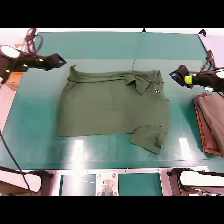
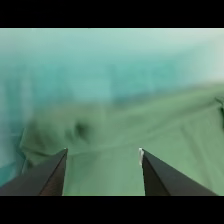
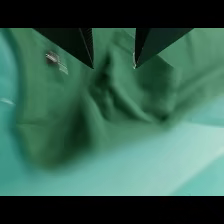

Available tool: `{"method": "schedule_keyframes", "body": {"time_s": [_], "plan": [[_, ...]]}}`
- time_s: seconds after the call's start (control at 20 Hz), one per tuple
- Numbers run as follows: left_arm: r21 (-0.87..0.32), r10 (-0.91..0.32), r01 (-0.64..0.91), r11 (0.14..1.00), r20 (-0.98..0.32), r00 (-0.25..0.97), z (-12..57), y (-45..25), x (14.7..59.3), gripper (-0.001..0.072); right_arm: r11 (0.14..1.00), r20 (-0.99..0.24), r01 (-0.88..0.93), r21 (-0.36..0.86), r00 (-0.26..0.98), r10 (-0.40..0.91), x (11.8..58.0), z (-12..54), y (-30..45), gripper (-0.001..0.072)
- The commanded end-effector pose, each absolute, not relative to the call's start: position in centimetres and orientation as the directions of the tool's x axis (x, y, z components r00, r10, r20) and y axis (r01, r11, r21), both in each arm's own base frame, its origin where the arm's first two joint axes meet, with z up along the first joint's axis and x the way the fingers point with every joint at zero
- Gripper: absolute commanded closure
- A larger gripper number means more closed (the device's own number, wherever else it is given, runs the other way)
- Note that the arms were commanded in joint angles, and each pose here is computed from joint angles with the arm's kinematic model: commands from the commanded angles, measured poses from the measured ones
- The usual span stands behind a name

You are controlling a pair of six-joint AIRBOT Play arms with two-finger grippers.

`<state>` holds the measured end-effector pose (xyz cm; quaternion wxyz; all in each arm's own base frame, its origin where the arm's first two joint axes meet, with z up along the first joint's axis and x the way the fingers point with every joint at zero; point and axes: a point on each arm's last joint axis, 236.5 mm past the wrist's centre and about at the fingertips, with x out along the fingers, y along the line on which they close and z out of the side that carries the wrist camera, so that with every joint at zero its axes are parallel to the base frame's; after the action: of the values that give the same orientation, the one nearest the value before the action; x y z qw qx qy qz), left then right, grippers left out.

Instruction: Fold the shirts.

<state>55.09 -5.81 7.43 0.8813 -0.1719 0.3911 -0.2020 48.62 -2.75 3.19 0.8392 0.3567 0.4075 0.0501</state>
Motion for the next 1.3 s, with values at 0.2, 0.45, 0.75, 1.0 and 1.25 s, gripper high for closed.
{"method": "schedule_keyframes", "body": {"time_s": [0.2,0.45,0.75,1.0,1.25], "plan": [[-0.683,-0.664,0.01,0.73,-0.706,0.245,6.9,1.0,43.3,0.0185,0.742,-0.842,0.408,0.533,0.347,0.414,32.0,-2.1,-6.8,0.042],[-0.597,-0.614,-0.232,0.768,-0.79,0.002,-1.1,1.9,32.3,0.0185,0.643,-0.845,0.559,0.524,0.242,0.477,25.2,-8.9,-4.0,0.042],[-0.468,-0.493,-0.329,0.82,-0.87,0.007,-6.5,3.4,25.3,0.0185,0.596,-0.779,0.537,0.597,0.212,0.59,25.5,-11.9,-0.3,0.0421],[-0.549,-0.573,-0.367,0.751,-0.818,0.052,-9.6,0.1,24.1,0.0185,0.575,-0.759,0.538,0.616,0.209,0.617,25.9,-13.0,0.3,0.0421],[-0.675,-0.665,-0.37,0.638,-0.726,0.176,-11.1,-3.3,25.0,0.0185,0.584,-0.77,0.534,0.611,0.23,0.596,26.6,-13.0,-0.4,0.0342]]}}
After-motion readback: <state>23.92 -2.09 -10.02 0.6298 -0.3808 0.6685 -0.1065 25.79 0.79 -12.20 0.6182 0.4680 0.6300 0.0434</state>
